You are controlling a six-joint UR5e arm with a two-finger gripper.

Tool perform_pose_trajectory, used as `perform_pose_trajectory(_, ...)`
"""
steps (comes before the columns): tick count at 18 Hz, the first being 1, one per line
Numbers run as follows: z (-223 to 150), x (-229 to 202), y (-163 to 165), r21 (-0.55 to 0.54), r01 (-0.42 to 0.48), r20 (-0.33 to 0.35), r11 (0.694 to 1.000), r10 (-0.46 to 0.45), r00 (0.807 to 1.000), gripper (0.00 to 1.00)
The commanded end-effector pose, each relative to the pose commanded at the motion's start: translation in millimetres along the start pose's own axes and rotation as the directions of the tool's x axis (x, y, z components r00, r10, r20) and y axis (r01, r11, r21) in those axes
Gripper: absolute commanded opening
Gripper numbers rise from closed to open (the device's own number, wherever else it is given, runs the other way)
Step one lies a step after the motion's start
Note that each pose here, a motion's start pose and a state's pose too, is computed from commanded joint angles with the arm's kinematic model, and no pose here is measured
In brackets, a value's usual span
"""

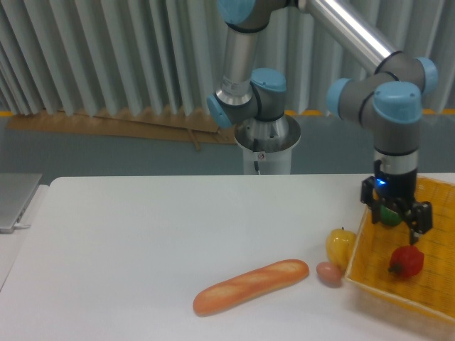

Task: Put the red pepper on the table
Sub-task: 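Lower the gripper into the basket over the red pepper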

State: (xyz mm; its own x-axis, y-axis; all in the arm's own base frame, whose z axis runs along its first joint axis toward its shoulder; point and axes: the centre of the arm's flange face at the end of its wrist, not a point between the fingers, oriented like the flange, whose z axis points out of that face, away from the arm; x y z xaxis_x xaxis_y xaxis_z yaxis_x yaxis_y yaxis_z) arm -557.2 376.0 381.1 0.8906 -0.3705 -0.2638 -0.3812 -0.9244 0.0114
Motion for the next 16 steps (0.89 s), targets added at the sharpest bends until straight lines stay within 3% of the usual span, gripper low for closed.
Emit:
perform_pose_trajectory(6,38,7,11,-0.005,-0.009,-0.055,1.000,0.009,0.998,1.00)
perform_pose_trajectory(12,84,48,2,-0.002,-0.023,-0.211,1.000,0.022,0.977,1.00)
perform_pose_trajectory(16,72,58,-12,0.030,0.007,-0.220,1.000,0.000,0.976,1.00)
